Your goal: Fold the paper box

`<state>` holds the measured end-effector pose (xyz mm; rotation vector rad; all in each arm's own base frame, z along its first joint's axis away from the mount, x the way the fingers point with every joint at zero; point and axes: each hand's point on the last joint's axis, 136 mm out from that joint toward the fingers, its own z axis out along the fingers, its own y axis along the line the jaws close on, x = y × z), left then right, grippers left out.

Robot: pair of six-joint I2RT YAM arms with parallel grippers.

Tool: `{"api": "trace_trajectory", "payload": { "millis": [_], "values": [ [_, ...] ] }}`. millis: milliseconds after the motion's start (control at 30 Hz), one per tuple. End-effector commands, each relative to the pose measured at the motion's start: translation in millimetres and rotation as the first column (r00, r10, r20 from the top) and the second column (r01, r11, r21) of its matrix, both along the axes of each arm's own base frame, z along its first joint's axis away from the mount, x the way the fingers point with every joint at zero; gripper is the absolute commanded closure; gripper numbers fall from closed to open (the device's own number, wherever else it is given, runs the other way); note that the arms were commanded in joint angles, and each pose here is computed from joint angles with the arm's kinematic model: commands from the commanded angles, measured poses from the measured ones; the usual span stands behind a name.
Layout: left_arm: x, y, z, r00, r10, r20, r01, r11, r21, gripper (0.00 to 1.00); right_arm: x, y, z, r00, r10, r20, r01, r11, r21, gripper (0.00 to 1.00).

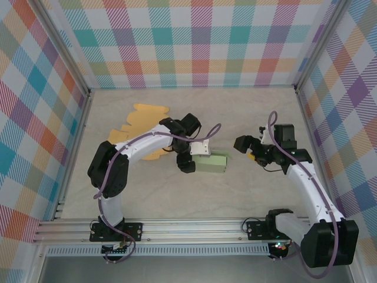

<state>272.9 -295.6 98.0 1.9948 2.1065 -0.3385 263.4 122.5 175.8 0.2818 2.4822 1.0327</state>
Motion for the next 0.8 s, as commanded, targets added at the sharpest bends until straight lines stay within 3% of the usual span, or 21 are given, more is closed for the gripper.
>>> {"api": "trace_trajectory", "payload": {
  "millis": [0, 233, 267, 433, 533, 633, 767],
  "values": [
    [-3.7, -1.9, 9.1, 0.999, -0.022, -0.027, 0.022, 0.999, -0.023, 0.21, -7.2, 1.8, 3.8, 0.999, 0.046, 0.024, -0.045, 0.999, -0.026, 0.0],
    [7.7, -6.2, 29.8, 0.998, -0.002, 0.063, 0.007, 0.997, -0.076, 0.08, -7.3, 4.7, 14.8, 0.992, 0.084, 0.096, -0.076, 0.993, -0.086, 0.0],
    [8.1, -6.7, 37.1, 0.997, 0.003, 0.081, 0.005, 0.995, -0.098, 0.01, -7.5, 5.1, 17.1, 0.99, 0.092, 0.11, -0.08, 0.991, -0.109, 0.01],
    [9.4, -7.3, 80.5, 0.982, 0.077, 0.173, -0.036, 0.973, -0.228, 0.0, -9.0, 12.1, 21.3, 0.972, 0.164, 0.171, -0.111, 0.952, -0.284, 0.16],
    [21.2, -3.7, 103.2, 0.945, 0.216, 0.247, -0.13, 0.937, -0.323, 0.0, -9.6, 17.8, 17.3, 0.956, 0.226, 0.188, -0.127, 0.895, -0.428, 0.19],
    [39.2, 9.6, 114.3, 0.864, 0.423, 0.272, -0.301, 0.869, -0.393, 0.07, -8.0, 23.4, 15.7, 0.94, 0.273, 0.207, -0.135, 0.85, -0.509, 0.24],
    [43.8, 15.5, 105.9, 0.794, 0.571, 0.21, -0.423, 0.766, -0.484, 0.22, -4.1, 33.4, 12.2, 0.922, 0.324, 0.213, -0.166, 0.825, -0.541, 0.32]
  ]
}}
